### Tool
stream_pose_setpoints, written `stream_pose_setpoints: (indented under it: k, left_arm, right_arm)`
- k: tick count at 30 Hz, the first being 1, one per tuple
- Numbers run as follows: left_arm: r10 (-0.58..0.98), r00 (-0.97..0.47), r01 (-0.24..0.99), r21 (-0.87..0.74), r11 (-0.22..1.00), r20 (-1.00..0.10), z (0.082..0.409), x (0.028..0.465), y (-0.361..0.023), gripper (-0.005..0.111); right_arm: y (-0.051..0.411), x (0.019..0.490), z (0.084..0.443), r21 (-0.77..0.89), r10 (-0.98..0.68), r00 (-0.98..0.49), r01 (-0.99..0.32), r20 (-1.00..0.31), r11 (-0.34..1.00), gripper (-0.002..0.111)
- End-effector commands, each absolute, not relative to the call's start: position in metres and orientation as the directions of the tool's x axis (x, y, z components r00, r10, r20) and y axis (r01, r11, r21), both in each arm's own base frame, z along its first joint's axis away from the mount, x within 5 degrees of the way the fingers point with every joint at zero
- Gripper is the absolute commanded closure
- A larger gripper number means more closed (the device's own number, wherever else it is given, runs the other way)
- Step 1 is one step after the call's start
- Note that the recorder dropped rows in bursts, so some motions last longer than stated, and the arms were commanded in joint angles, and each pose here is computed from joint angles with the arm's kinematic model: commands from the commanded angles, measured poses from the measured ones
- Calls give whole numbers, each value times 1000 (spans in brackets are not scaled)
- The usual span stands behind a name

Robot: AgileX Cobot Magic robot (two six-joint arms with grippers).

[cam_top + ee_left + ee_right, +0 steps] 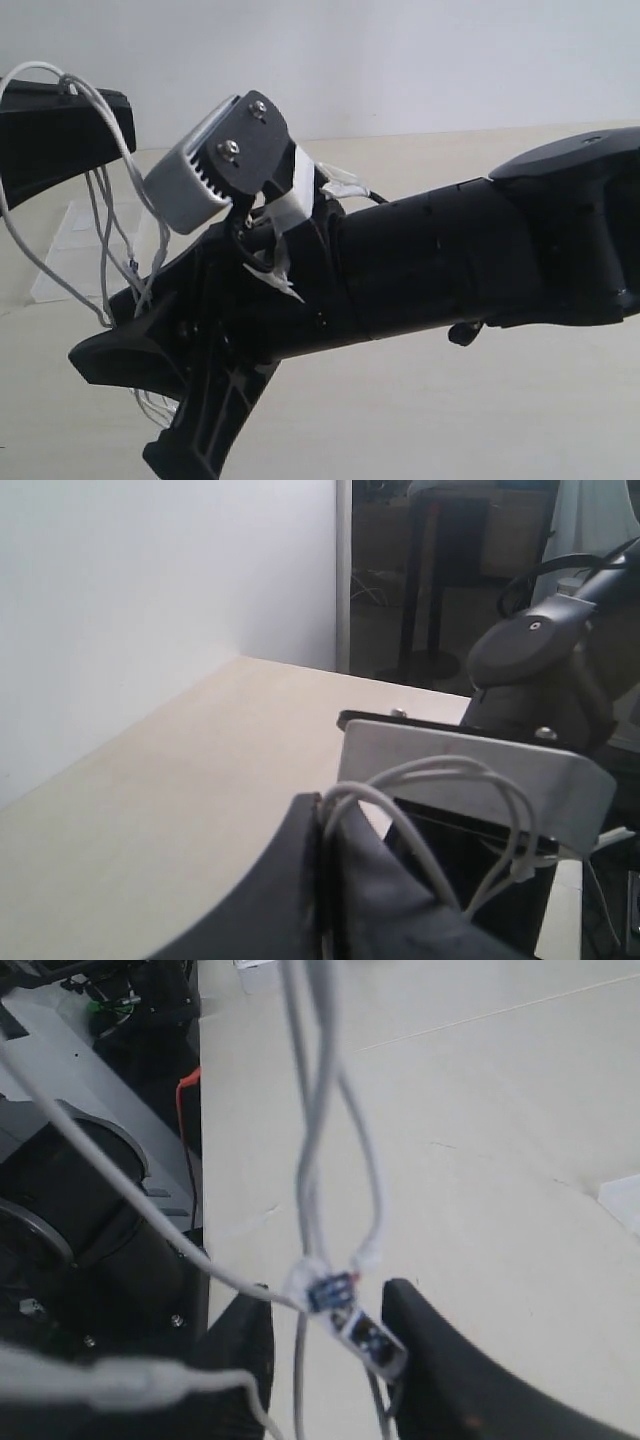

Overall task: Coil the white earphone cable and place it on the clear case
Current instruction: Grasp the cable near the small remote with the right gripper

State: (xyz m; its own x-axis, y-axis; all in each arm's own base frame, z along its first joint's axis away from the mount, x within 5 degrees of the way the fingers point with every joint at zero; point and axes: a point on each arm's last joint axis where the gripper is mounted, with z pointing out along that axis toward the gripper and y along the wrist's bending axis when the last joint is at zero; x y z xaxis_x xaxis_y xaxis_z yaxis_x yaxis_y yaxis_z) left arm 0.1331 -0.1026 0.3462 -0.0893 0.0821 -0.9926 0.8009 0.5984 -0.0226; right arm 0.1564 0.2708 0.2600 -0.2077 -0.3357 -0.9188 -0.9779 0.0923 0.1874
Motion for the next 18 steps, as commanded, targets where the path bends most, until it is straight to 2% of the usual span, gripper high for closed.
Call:
stream_pose_setpoints:
  k: [1, 12, 17, 18]
  left_arm:
    - [54, -90, 805, -41, 591, -994, 351, 131, -103, 107]
    - [54, -90, 805, -41, 591, -994, 351, 131, -103, 107]
    - [52, -90, 801, -42, 597, -995, 351, 131, -103, 107]
    - [52, -90, 801, -42, 597, -995, 351, 131, -103, 107]
  right_arm:
    - [272, 157, 263, 185, -322, -199, -980, -926, 73, 74]
    - [272, 157, 263, 186, -323, -200, -980, -925, 73, 87]
    - [272, 157, 263, 181, -324, -194, -981, -926, 71, 108]
    - [272, 157, 263, 178, -324, -192, -981, -926, 70, 108]
